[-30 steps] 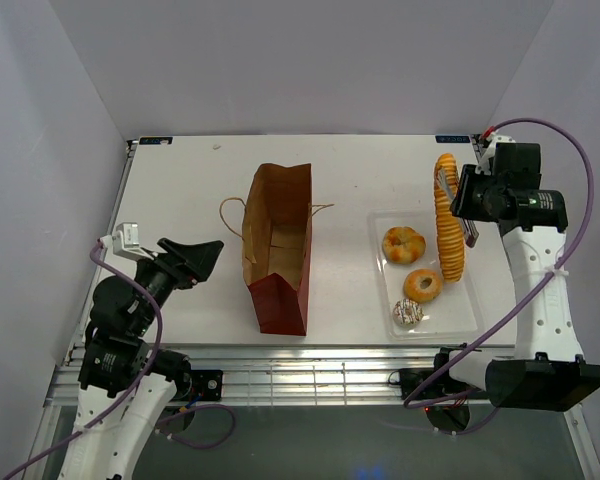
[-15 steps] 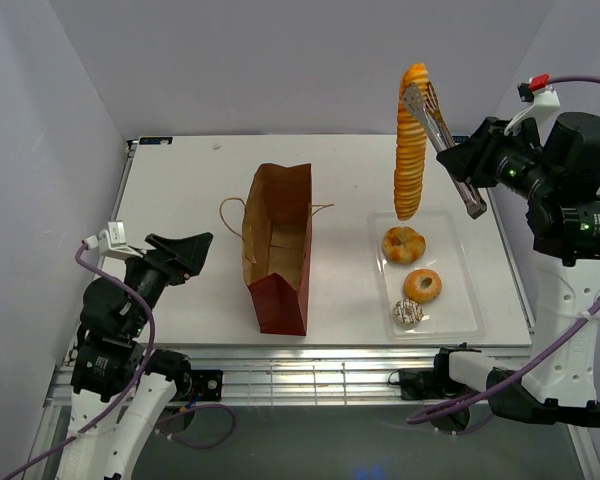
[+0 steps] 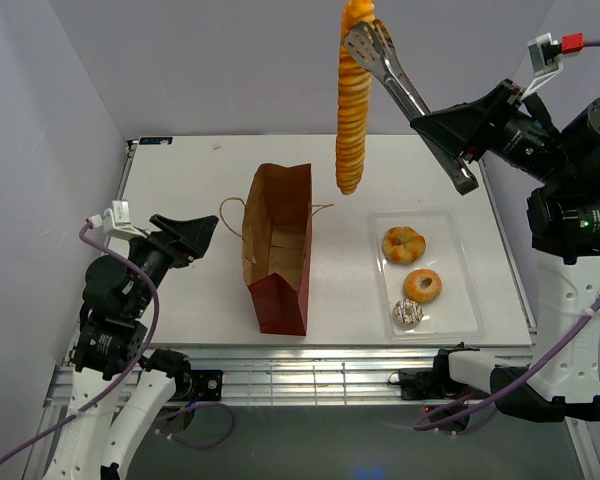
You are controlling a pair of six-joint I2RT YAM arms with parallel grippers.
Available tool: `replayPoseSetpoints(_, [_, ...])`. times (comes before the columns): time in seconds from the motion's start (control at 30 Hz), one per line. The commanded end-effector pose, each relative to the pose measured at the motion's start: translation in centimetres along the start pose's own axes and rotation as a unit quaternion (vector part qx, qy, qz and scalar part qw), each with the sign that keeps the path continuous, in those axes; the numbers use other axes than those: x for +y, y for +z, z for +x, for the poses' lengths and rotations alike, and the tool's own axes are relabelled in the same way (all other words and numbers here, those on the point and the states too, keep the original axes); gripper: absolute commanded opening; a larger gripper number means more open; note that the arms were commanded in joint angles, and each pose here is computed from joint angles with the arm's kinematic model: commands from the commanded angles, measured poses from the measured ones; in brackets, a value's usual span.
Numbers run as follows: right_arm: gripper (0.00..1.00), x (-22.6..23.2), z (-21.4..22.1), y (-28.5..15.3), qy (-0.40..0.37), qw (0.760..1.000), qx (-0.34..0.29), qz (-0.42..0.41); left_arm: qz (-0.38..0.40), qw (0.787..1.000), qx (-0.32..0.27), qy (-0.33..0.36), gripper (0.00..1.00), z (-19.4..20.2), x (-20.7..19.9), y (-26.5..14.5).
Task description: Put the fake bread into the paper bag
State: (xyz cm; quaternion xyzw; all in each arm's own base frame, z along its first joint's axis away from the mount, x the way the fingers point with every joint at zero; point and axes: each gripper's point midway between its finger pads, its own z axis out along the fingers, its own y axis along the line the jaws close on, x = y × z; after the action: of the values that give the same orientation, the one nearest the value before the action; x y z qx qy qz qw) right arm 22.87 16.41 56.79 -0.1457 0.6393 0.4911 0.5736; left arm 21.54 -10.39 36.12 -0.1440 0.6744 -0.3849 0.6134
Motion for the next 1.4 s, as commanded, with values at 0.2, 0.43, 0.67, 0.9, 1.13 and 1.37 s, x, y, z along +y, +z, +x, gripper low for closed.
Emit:
replayPoseSetpoints(0.2, [0.08, 7.6, 0.6, 5.2, 0.020, 0.988, -0.013, -0.151, 0.056, 0.998, 0.015, -0.011, 0.91, 0.7, -1.5, 2.4])
replayPoseSetpoints(0.43, [0.08, 9.0, 6.3, 9.2, 0.026, 0.990, 0.026, -0.138, 0.059, 0.998, 0.029, -0.020, 0.88, 1.5, -1.2, 3.9])
replayPoseSetpoints(0.67, [0.08, 6.7, 9.2, 9.0, 0.018, 0.996, 0.037, -0.078, 0.047, 0.998, 0.039, -0.024, 0.83, 2.4, -0.1, 5.0])
replayPoseSetpoints(0.9, [0.08, 5.1, 11.1, 7.0, 0.015, 0.997, 0.059, -0.040, 0.050, 0.997, 0.050, -0.034, 0.74, 3.5, 0.5, 5.9])
replayPoseSetpoints(1.13, [0.08, 3.9, 14.7, 4.8, 0.046, 0.995, 0.085, -0.027, 0.056, 0.996, 0.051, -0.039, 0.57, 3.7, 0.5, 6.2])
replayPoseSetpoints(1.37, [0.09, 2.4, 17.7, 3.4, 0.066, 0.992, 0.104, -0.010, 0.059, 0.995, 0.058, -0.047, 0.45, 4.2, 0.5, 6.1])
